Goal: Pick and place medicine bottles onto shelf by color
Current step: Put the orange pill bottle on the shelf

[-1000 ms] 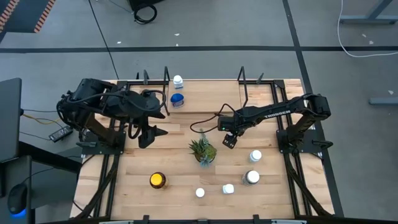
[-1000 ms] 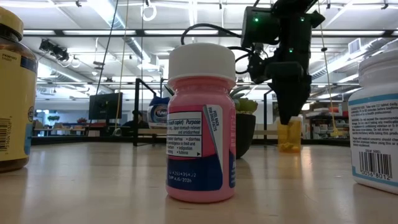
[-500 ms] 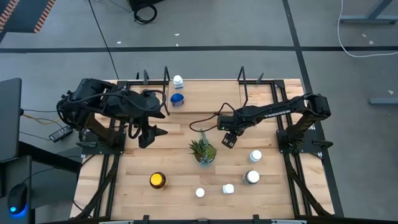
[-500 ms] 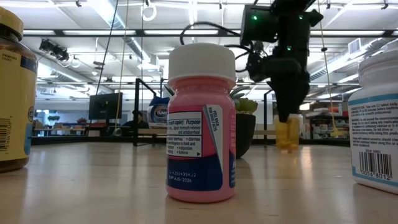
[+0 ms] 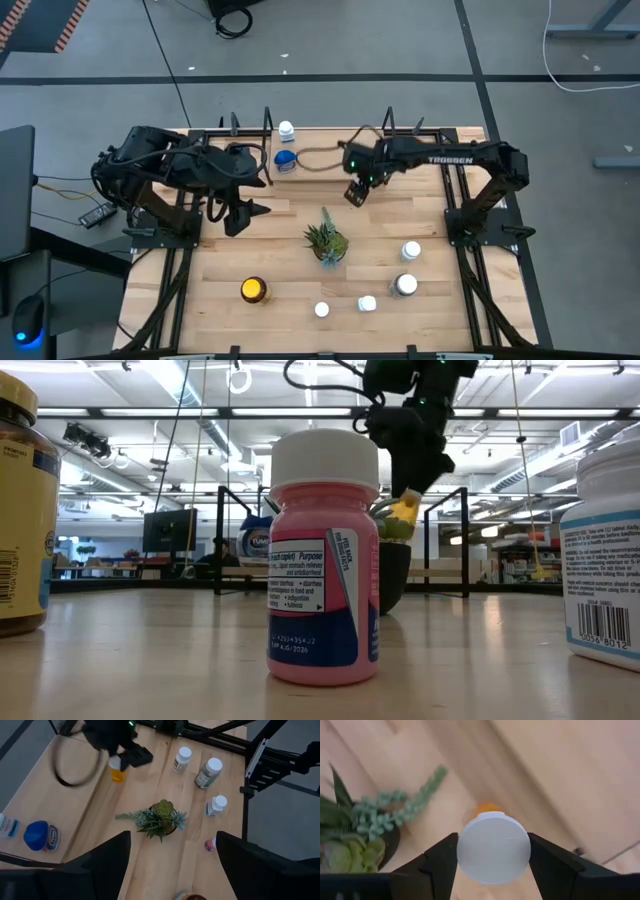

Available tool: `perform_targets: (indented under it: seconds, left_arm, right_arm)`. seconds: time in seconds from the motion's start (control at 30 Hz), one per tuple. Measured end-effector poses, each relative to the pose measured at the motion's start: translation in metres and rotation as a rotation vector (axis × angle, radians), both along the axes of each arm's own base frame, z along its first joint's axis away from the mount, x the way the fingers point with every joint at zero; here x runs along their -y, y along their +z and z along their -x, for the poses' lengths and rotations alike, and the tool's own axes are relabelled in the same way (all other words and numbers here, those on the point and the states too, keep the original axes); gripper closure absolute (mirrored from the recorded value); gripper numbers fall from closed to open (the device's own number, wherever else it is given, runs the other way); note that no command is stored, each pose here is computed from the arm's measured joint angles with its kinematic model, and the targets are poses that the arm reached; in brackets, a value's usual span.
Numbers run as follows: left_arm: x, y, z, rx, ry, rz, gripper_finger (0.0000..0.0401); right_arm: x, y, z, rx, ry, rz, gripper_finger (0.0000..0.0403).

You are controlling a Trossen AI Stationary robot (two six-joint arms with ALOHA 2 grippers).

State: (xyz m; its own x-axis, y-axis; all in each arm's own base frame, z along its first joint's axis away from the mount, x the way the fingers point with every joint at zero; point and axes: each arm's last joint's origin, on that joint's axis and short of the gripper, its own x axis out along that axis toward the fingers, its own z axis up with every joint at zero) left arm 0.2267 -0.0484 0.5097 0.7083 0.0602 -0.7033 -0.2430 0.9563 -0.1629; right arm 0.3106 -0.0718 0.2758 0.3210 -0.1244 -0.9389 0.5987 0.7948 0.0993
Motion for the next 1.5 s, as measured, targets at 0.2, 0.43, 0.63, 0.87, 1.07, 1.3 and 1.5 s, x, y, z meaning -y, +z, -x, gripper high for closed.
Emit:
perform_targets:
  seconds: [0.2, 0.43, 0.63, 0.87, 1.07, 1.3, 1.5]
  left_arm:
    - [0.000, 0.000, 0.000, 0.003, 0.011, -0.014, 0.0103]
    - [-0.001, 0.000, 0.000, 0.012, 0.048, -0.020, 0.0103]
    - [-0.002, 0.001, 0.000, 0.027, 0.133, 0.016, 0.0103]
    - [-0.006, 0.001, -0.001, 0.042, 0.214, 0.042, 0.0103]
    - [-0.013, 0.001, -0.002, 0.045, 0.257, 0.053, 0.0103]
    - [-0.022, 0.000, -0.004, 0.051, 0.327, 0.080, 0.0103]
    - [-0.024, 0.000, -0.005, 0.051, 0.338, 0.081, 0.0103]
  right_arm:
    - [0.035, 0.026, 0.006, 0.033, -0.011, 0.050, 0.0178]
    - [0.076, 0.037, 0.023, 0.013, 0.091, 0.141, 0.0178]
    - [0.097, 0.034, 0.035, -0.048, 0.186, 0.177, 0.0178]
    - [0.107, 0.027, 0.033, -0.109, 0.274, 0.165, 0.0178]
    - [0.131, 0.019, 0.018, -0.179, 0.294, 0.136, 0.0178]
    - [0.169, 0.014, 0.001, -0.224, 0.308, 0.140, 0.0177]
    - [0.194, -0.003, 0.007, -0.289, 0.362, 0.101, 0.0177]
